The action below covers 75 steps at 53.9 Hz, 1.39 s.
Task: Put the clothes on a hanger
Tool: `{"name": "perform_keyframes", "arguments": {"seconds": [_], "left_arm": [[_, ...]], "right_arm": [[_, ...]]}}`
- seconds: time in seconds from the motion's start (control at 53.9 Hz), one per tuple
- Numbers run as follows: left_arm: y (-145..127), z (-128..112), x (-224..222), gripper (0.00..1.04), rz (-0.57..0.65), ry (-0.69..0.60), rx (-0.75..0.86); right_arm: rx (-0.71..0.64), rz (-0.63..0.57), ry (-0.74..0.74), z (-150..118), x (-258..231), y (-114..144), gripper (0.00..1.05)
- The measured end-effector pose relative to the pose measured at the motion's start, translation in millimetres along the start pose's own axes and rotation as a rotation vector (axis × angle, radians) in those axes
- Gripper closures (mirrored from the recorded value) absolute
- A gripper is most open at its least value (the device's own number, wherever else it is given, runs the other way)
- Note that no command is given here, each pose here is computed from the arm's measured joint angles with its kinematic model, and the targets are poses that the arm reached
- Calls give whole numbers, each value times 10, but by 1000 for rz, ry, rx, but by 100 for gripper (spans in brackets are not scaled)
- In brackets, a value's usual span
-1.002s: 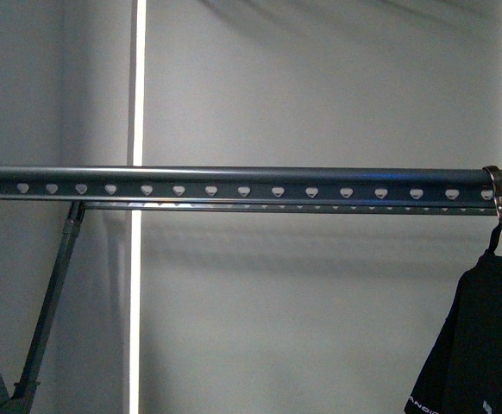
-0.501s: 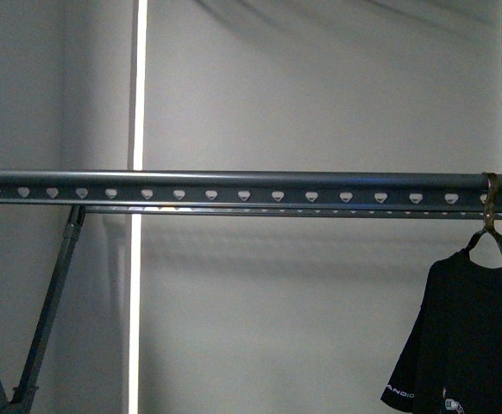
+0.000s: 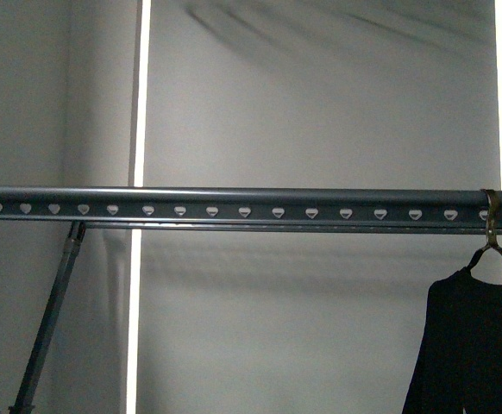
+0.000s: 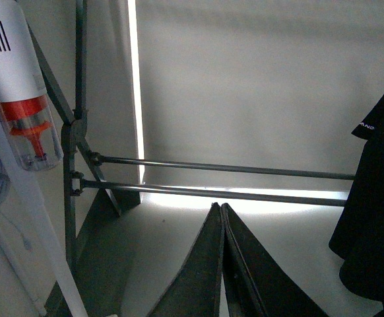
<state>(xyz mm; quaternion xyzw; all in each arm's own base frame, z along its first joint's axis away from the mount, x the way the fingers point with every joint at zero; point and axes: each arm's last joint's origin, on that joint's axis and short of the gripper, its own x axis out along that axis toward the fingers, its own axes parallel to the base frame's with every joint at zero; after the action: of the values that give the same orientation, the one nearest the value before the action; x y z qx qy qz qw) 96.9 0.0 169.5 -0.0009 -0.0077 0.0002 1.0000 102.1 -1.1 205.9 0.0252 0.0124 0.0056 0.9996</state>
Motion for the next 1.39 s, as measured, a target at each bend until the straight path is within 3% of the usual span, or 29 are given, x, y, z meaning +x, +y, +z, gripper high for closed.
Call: {"name": "perform_keyframes", "arguments": {"seconds": [0.093, 0.26, 0.353, 0.928, 1.317, 1.354, 1.391], "left_arm": [[0, 0, 0, 101, 1, 0, 0], [0, 0, 0, 101, 0, 0, 0], [0, 1, 0, 101, 0, -1, 0], [0, 1, 0, 101, 0, -1, 0], [0, 1, 0, 101, 0, -1, 0], [0, 1, 0, 95, 0, -1, 0], [0, 1, 0, 86, 0, -1, 0]], "right_arm": [[-26, -17, -11, -65, -30, 1, 53], [-44, -14, -19, -157, -39, 0, 89], [-46, -14, -18, -197, -37, -2, 103], [-48, -14, -21, -411, -34, -13, 102], [-48, -14, -23, -410, -35, -13, 102], [-50, -14, -23, -410, -35, -13, 101], [-49, -14, -23, -410, -35, -13, 93]]}}
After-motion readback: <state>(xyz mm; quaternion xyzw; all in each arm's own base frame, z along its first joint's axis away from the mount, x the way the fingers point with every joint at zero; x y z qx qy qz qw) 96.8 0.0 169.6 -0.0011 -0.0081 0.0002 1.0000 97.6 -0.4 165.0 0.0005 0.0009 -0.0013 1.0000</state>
